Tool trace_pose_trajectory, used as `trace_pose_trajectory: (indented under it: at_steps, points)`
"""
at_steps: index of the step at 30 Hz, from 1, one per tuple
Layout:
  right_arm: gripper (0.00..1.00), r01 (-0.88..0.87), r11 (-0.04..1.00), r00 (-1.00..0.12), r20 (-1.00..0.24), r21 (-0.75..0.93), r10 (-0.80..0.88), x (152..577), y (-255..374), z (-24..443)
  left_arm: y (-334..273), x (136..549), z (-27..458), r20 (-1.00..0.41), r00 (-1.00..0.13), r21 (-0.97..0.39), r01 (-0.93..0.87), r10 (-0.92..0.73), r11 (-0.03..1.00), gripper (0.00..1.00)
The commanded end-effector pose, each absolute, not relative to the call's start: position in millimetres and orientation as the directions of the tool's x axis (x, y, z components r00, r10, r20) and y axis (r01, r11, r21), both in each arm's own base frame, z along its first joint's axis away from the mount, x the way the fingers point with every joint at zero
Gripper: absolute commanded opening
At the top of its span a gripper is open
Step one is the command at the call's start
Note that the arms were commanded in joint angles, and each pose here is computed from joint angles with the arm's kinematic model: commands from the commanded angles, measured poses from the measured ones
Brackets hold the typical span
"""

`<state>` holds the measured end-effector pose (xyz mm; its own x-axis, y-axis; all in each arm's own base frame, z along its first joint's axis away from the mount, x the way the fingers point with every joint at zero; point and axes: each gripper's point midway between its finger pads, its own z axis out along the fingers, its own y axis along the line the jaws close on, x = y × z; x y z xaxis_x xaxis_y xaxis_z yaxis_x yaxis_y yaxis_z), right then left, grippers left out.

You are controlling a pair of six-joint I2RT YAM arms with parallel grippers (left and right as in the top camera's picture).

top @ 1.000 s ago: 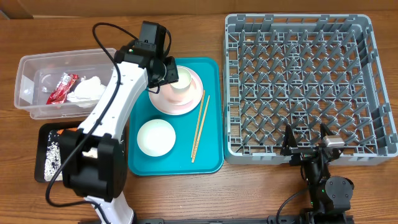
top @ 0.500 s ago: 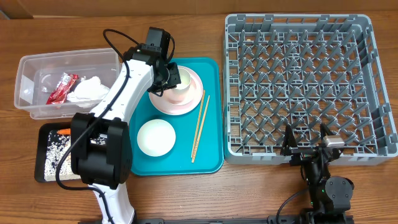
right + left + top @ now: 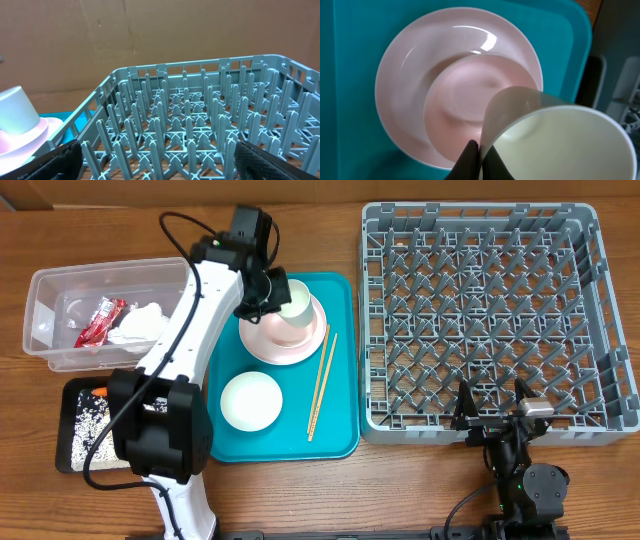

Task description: Sort waste into correct bins and load items into the dishwasher

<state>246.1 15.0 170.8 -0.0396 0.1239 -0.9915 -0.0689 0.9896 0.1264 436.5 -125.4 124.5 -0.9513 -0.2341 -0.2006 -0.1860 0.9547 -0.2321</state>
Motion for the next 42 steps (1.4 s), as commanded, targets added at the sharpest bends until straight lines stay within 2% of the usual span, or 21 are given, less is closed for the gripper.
trace_pose_trajectory:
  at_steps: [1,6,14,30,42]
  points:
    - [1.00,-0.066,0.990,-0.032,-0.992,0.126,0.124,246.2,13.7,169.7,-123.8,438.9,166.0,-0.247,-0.942,-0.286,-0.152,-0.226,0.946,0.04]
    - [1.00,-0.065,0.990,-0.032,-0.992,0.126,0.124,246.2,13.7,169.7,-136.1,417.5,193.6,-0.212,-0.970,-0.401,-0.027,-0.121,0.916,0.04]
    - [1.00,-0.066,0.990,-0.032,-0.992,0.126,0.124,246.2,13.7,169.7,-150.1,393.6,217.1,-0.187,-0.982,-0.602,0.127,0.016,0.789,0.04]
    - [1.00,-0.065,0.990,-0.032,-0.992,0.126,0.124,246.2,13.7,169.7,-136.2,393.1,218.5,-0.195,-0.980,-0.617,0.142,0.024,0.774,0.04]
    - [1.00,-0.066,0.990,-0.032,-0.992,0.126,0.124,246.2,13.7,169.7,-176.1,375.1,254.8,-0.361,-0.917,-0.787,0.398,0.171,0.471,0.04]
